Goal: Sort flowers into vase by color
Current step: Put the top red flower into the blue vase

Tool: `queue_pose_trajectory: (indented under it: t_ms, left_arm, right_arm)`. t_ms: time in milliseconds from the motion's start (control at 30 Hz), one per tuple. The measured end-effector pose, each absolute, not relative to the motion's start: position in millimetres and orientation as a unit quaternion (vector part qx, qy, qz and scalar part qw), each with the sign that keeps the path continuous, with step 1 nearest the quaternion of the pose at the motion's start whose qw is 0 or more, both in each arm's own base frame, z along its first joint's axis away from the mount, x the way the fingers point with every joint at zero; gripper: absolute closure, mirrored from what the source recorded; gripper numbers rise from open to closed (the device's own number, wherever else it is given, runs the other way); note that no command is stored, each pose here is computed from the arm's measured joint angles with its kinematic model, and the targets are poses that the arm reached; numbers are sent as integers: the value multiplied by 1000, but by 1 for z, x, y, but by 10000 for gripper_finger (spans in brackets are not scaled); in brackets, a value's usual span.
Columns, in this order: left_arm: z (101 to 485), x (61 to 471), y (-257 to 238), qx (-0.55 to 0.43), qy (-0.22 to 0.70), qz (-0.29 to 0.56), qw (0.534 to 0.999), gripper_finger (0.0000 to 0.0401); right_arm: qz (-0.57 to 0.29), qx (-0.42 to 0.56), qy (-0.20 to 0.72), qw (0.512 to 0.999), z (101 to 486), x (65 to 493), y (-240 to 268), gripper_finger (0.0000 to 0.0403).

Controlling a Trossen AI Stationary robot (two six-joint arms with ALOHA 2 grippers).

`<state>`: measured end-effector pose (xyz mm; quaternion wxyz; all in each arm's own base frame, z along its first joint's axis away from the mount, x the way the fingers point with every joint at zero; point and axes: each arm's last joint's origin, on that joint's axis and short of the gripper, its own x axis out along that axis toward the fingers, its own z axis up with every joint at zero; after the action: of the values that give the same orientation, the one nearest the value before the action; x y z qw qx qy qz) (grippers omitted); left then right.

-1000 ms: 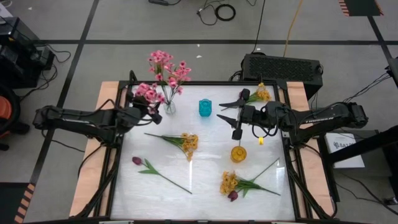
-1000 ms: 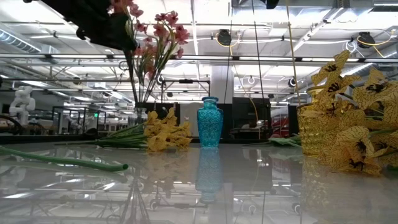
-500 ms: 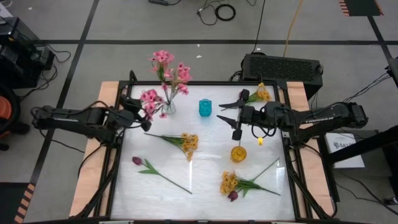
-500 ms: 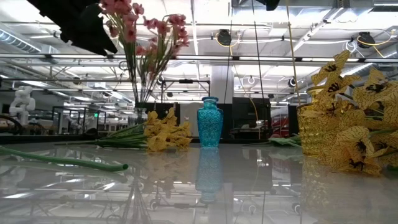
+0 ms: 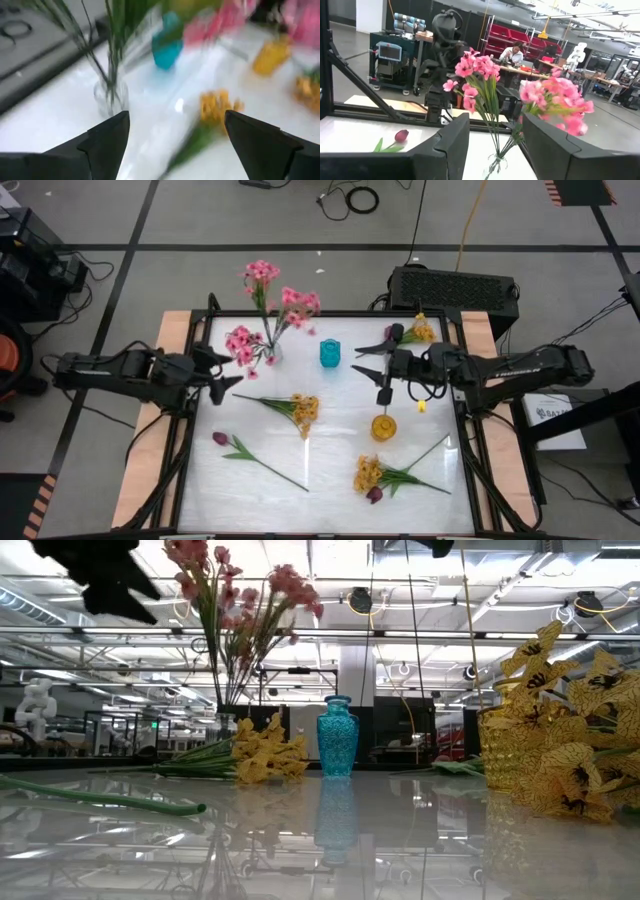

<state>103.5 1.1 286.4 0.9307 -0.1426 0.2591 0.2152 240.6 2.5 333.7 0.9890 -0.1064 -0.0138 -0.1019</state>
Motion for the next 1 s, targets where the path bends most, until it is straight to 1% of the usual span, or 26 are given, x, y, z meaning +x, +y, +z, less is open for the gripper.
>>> queue_pose_trajectory:
  t_ms: [100, 200, 333, 500, 600, 800, 1000]
  left_arm:
    - [273, 97, -2, -151, 302, 210, 917, 70]
    - [267, 97, -4, -150, 311, 203, 916, 70]
    - [268, 103, -7, -144, 288, 178, 930, 70]
    - [270, 115, -14, -134, 253, 112, 952, 70]
    - [268, 120, -19, -126, 266, 76, 953, 70]
    - [262, 137, -28, -117, 287, 62, 949, 70]
    - [249, 153, -38, -103, 331, 42, 937, 70]
  right_arm:
    - [-101, -98, -9, 990, 336, 234, 2, 227]
    - [-101, -88, -7, 991, 340, 225, 2, 227]
    - [-101, -83, 3, 991, 342, 215, 1, 227]
    - [-123, -89, 44, 987, 339, 203, 0, 227]
    - [-122, -94, 72, 985, 336, 198, -1, 230]
    - [-125, -94, 131, 979, 325, 194, -4, 239]
    - [-129, -73, 117, 982, 325, 199, -6, 247]
